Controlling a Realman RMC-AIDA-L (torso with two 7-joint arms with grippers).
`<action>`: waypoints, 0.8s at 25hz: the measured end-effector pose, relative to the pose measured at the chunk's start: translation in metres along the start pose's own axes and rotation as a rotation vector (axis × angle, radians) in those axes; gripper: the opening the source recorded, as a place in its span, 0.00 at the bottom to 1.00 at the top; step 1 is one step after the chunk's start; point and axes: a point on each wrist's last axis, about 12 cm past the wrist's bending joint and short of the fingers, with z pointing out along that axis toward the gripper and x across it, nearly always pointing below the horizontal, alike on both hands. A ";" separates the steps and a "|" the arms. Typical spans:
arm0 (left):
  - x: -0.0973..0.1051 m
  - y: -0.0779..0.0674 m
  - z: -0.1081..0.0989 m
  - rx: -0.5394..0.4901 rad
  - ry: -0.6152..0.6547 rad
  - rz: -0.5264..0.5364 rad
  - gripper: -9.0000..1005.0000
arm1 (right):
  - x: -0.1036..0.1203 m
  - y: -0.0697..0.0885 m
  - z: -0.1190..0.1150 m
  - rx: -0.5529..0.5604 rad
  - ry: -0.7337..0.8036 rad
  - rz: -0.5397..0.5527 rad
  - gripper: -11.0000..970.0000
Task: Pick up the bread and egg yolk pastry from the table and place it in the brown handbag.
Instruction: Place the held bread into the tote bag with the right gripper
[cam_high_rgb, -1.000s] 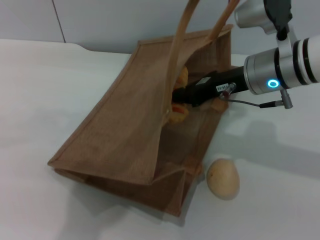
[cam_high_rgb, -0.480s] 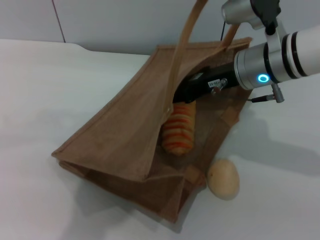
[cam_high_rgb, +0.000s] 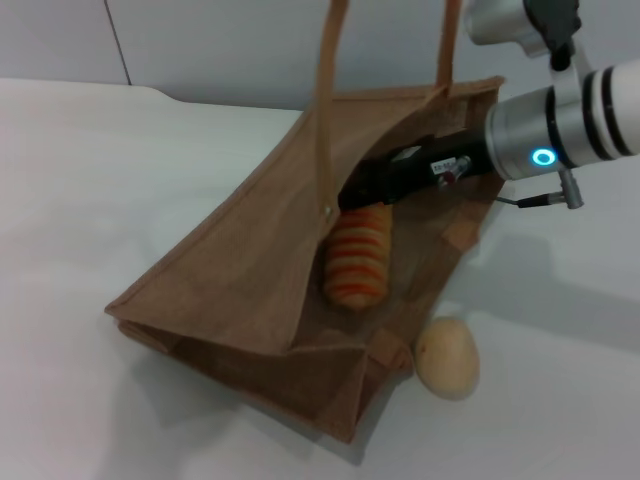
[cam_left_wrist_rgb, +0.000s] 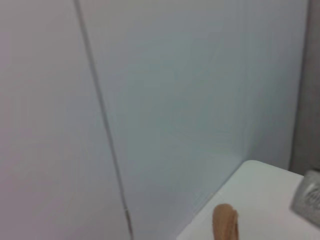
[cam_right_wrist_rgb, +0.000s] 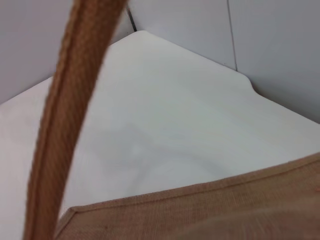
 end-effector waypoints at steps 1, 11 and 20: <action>0.002 0.003 -0.002 -0.009 -0.001 -0.008 0.11 | 0.000 0.000 0.000 0.000 0.000 0.000 0.76; 0.009 0.016 -0.011 -0.053 -0.009 -0.034 0.11 | 0.006 -0.005 -0.027 -0.031 -0.049 0.024 0.86; 0.011 0.019 -0.013 -0.068 -0.003 -0.026 0.11 | 0.010 -0.008 -0.039 -0.040 -0.039 0.037 0.86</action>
